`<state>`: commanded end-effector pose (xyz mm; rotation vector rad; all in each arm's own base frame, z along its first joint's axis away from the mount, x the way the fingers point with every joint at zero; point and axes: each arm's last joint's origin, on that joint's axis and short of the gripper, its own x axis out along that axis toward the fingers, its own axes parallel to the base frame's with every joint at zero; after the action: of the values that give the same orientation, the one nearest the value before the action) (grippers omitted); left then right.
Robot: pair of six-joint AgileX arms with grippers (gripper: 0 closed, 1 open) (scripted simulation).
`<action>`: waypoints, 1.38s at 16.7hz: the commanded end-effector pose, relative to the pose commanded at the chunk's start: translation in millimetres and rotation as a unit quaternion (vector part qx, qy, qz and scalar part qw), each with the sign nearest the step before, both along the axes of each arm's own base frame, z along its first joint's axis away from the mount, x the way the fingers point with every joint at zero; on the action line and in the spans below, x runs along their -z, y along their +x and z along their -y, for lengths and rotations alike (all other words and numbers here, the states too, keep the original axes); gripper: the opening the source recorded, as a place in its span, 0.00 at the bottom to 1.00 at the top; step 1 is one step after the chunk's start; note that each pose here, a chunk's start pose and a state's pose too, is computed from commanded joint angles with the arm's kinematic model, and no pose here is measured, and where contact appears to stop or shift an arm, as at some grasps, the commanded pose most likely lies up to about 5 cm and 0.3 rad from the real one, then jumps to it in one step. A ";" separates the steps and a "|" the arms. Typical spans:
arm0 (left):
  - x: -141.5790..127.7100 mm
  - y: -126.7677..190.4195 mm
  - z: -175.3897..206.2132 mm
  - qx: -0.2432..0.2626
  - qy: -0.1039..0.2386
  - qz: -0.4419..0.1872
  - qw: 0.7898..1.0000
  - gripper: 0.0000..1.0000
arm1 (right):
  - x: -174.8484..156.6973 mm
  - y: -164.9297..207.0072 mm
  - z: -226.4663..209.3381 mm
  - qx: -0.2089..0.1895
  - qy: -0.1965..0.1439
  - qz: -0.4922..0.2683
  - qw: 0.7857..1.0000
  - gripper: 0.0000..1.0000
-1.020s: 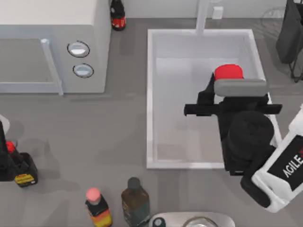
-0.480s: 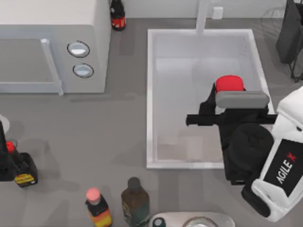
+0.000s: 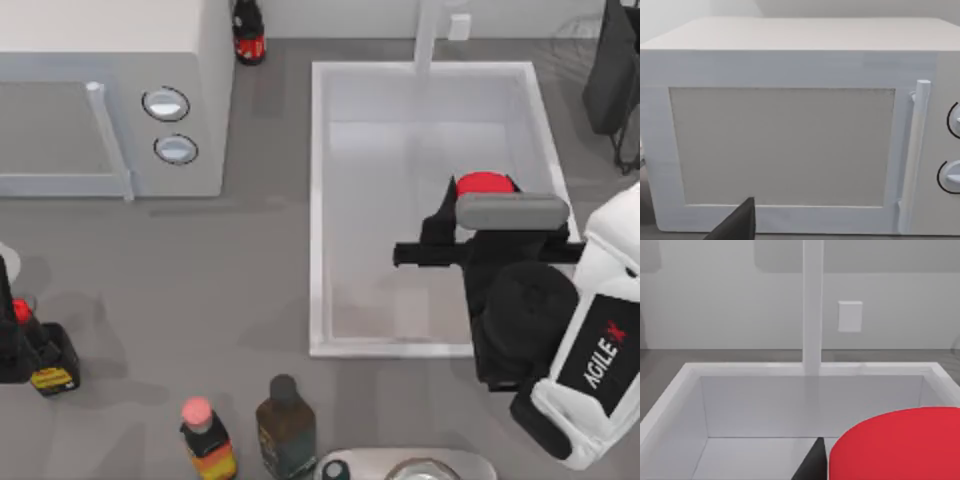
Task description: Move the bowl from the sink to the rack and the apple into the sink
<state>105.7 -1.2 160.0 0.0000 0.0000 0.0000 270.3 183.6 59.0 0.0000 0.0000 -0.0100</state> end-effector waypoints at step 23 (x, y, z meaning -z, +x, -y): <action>0.0 0.0 0.0 0.000 0.000 0.000 1.000 1.00 | -21.6 -21.5 96.0 0.019 -0.070 -0.148 0.986 1.00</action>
<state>105.7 -1.2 160.0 0.0000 0.0000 0.0000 248.9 87.6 80.6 -0.1429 0.2958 -0.0471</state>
